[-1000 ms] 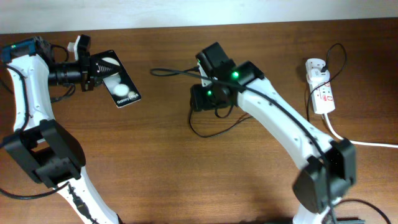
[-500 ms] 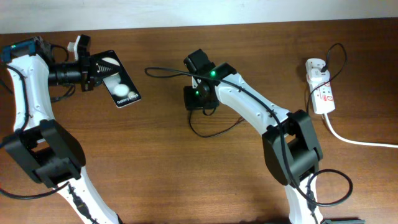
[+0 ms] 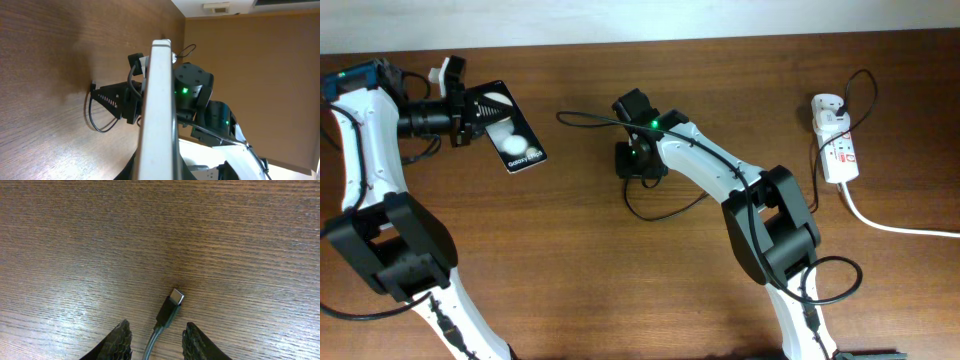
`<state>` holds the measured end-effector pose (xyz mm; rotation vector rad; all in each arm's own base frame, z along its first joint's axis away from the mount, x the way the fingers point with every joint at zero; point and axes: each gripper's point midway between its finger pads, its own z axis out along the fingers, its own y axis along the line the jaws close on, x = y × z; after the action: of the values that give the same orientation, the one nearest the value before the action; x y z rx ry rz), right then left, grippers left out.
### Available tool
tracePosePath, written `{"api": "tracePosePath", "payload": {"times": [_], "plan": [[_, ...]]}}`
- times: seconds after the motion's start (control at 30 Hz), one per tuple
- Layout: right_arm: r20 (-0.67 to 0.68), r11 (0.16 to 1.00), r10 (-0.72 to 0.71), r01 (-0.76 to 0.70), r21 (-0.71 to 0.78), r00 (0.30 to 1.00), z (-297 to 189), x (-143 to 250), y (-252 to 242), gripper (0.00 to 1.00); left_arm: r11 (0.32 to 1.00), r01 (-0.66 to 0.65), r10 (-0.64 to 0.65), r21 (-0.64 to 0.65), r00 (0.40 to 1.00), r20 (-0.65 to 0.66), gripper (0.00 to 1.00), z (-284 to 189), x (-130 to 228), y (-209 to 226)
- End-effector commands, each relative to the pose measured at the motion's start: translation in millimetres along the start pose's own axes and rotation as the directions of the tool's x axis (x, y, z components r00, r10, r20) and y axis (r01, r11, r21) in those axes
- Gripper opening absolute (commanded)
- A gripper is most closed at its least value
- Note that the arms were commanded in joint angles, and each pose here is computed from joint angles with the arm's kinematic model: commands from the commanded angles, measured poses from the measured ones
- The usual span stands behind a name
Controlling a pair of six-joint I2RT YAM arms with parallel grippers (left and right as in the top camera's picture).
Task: Plug charger to phone and switch on socket
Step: 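Lower the right gripper and close it on the cable plug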
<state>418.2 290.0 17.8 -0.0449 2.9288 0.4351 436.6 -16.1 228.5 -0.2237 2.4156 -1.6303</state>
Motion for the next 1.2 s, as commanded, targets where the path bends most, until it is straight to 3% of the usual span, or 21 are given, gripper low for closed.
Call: {"api": "tracePosePath", "payload": {"times": [0.0,0.4,0.7,0.83,0.9,0.97,1.17], "plan": [[0.006,0.999,0.027,-0.028,0.016,1.000,6,-4,-4,0.36,0.999,-0.015,0.015,0.031,1.000,0.015,0.00,-3,-1,-6],[-0.029,0.987,0.153,-0.152,0.046,0.988,23,6,-13,0.31,0.999,-0.015,0.015,0.032,1.000,0.015,0.00,-3,-1,-6],[-0.070,0.990,0.123,-0.118,0.075,0.990,39,26,-5,0.30,0.999,-0.016,0.015,0.032,1.000,0.015,0.00,-3,-1,-6],[-0.063,0.988,0.129,-0.123,0.089,0.990,39,25,-8,0.18,0.999,-0.016,0.015,0.032,1.000,0.015,0.00,-3,-1,-6],[-0.064,0.988,0.129,-0.123,0.090,0.990,39,25,-8,0.04,0.999,-0.015,0.015,0.032,1.000,0.015,0.00,-3,-1,-6],[-0.080,0.989,0.113,-0.105,0.100,0.990,38,29,-10,0.04,0.999,-0.015,0.015,0.032,1.000,0.015,0.00,-3,-1,-6],[-0.198,0.983,-0.108,0.135,0.127,0.974,30,43,-39,0.04,0.999,-0.015,0.015,0.032,1.000,0.015,0.00,-3,-1,-6]]}}
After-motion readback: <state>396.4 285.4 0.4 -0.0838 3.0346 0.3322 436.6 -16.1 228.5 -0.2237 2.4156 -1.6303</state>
